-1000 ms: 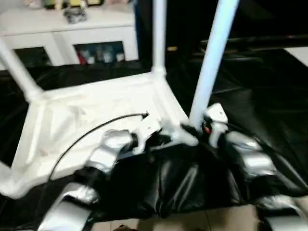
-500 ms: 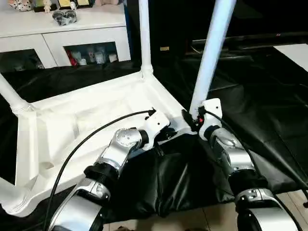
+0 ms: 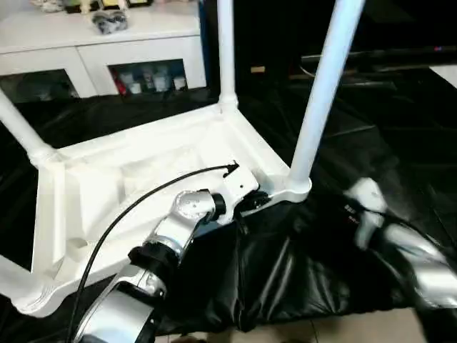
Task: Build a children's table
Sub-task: Rotate table base
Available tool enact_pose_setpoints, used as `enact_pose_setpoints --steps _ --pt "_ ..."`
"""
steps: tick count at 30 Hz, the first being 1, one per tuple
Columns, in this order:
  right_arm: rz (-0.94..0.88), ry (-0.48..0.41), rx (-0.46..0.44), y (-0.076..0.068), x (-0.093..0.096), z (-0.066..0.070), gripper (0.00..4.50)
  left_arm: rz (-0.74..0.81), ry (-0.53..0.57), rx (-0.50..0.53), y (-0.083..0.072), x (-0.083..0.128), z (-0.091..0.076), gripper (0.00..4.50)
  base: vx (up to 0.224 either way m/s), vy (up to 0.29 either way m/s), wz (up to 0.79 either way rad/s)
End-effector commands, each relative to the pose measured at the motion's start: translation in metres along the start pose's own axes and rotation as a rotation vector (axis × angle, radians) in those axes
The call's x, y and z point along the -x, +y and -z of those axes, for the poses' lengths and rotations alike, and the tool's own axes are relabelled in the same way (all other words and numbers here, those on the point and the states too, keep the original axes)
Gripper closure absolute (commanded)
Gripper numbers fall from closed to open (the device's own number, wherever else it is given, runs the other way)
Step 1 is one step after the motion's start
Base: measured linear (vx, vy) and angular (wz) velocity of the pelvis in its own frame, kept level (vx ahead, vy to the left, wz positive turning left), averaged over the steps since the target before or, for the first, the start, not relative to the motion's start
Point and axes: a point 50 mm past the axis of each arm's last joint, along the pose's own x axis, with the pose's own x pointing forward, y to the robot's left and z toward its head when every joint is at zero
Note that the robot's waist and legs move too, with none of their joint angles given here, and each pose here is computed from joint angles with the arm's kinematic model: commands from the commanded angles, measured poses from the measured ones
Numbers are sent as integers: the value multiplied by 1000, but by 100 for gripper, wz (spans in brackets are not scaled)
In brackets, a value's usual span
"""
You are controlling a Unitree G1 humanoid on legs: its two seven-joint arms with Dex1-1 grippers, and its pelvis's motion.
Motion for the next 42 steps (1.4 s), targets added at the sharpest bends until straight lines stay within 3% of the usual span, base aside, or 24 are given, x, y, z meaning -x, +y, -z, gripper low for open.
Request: enact_pose_setpoints --steps 1,6,7,11,13,15,17,18,20,21,22,25,27,28,31,32,34,42 --pt "-41 -72 14 -2 11 -21 40 23 -80 -12 -1 3 -9 450 0 0 0" --pt "-92 -73 1 6 16 -30 40 1 -115 -17 -2 7 -14 450 0 0 0" --pt "-98 -70 3 7 15 -30 38 1 -120 -15 -2 8 -15 408 0 0 0" --pt "-113 -85 18 16 3 -35 38 -64 -128 12 6 16 -20 401 0 0 0" --pt "-110 -107 11 22 -9 -40 38 -141 -157 35 17 29 -25 355 0 0 0" --pt "-114 -108 -4 26 -15 -41 38 -155 -170 59 22 41 -26 365 0 0 0" --pt "-129 -126 -26 35 -31 -44 38 -110 -166 113 24 73 -22 334 0 0 0" --pt "-128 -128 -26 36 -33 -44 38 -97 -164 119 23 76 -21 334 0 0 0" --pt "-120 -139 -27 38 -41 -45 38 -43 -142 133 17 90 -18 317 0 0 0" --pt "-89 -146 -31 40 -52 -45 38 25 -110 161 9 108 -14 317 0 0 0" --pt "-69 -150 -33 41 -59 -45 38 55 -84 185 4 118 -11 283 0 0 0" --pt "-37 -161 -62 42 -77 -48 38 83 -48 220 -4 137 -8 269 0 0 0" --pt "-29 -167 -72 43 -84 -50 38 90 -39 227 -7 142 -7 273 0 0 0" --pt "5 -165 -74 44 -95 -51 38 102 -20 236 -12 146 -6 241 0 0 0" --pt "101 -148 -105 45 -123 -55 38 124 44 250 -23 151 -4 232 0 0 0" --pt "101 -148 -105 45 -123 -55 38 124 44 250 -23 151 -4 218 0 0 0" --pt "164 -139 -130 46 -142 -59 38 115 117 257 -27 151 3 185 0 0 0" --pt "451 -144 -219 33 -161 -64 38 31 309 238 -26 153 25 137 0 0 0"
